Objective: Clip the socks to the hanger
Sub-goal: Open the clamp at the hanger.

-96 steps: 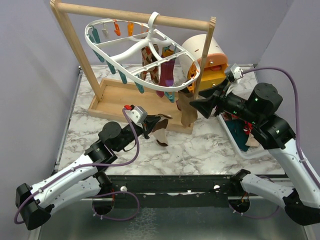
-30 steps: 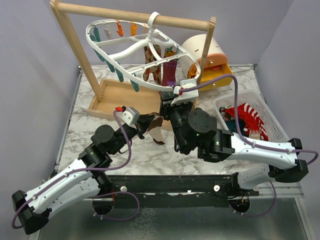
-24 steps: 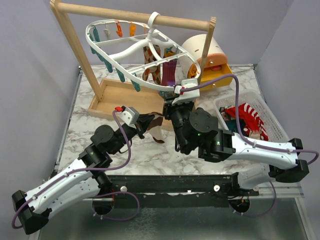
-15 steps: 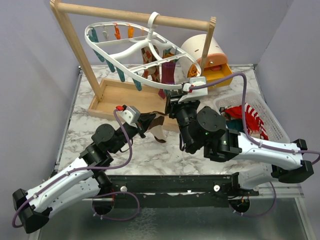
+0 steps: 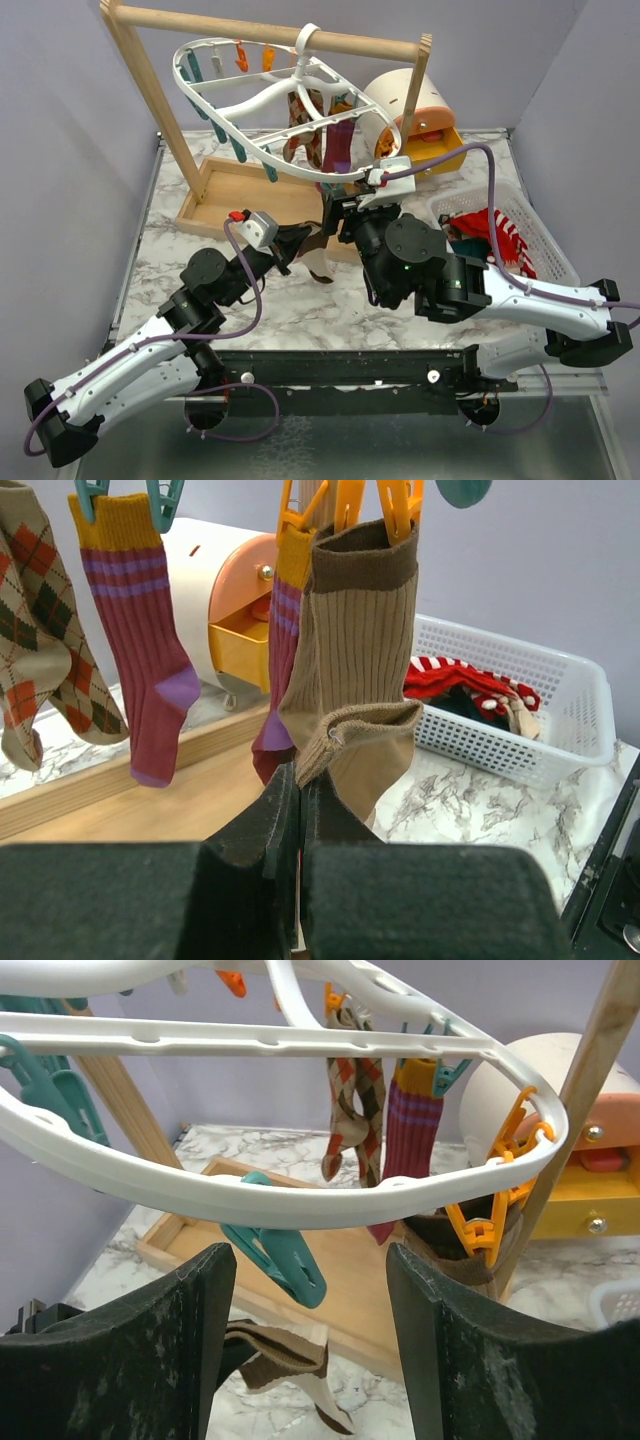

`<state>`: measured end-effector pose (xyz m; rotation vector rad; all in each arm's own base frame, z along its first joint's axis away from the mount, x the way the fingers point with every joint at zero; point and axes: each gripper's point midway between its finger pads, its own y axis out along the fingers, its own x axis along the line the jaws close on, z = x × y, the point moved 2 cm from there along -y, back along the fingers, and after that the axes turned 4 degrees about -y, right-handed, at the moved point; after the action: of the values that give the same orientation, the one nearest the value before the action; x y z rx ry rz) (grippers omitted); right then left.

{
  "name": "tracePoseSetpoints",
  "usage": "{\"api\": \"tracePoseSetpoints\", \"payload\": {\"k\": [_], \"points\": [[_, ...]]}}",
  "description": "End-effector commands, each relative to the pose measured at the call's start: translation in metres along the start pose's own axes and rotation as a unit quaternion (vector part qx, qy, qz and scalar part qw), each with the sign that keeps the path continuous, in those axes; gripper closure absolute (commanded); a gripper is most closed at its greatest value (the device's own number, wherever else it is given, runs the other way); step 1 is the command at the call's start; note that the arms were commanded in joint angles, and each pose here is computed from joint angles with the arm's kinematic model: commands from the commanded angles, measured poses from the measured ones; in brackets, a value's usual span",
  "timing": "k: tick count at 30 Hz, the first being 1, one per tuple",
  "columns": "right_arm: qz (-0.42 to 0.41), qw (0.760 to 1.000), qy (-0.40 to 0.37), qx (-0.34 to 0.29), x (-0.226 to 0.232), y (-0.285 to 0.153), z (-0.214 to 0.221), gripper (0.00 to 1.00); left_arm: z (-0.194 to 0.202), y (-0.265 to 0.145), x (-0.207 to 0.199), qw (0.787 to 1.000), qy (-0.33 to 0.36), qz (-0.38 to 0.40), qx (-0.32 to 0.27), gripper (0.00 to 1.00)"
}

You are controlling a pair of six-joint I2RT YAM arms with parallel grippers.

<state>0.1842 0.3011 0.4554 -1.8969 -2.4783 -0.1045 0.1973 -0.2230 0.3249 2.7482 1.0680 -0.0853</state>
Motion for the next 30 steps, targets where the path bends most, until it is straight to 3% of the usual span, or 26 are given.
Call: {"api": "tracePoseSetpoints", "payload": {"k": [1,14,30], "points": [[-0.025,0.999,0.04,-0.004,-0.003,-0.005,-0.019,0.32,-0.012,-0.003,-0.006,1.0,-0.001,0.014,-0.02,1.0],[-0.038,0.999,0.035,0.008,0.012,-0.002,-0.021,0.3,-0.009,-0.003,-0.006,1.0,-0.006,0.015,-0.018,1.0],[0.023,1.0,0.01,0.007,0.014,0.009,-0.012,0.3,-0.008,-0.01,-0.005,1.0,-0.003,0.013,-0.019,1.0]]}}
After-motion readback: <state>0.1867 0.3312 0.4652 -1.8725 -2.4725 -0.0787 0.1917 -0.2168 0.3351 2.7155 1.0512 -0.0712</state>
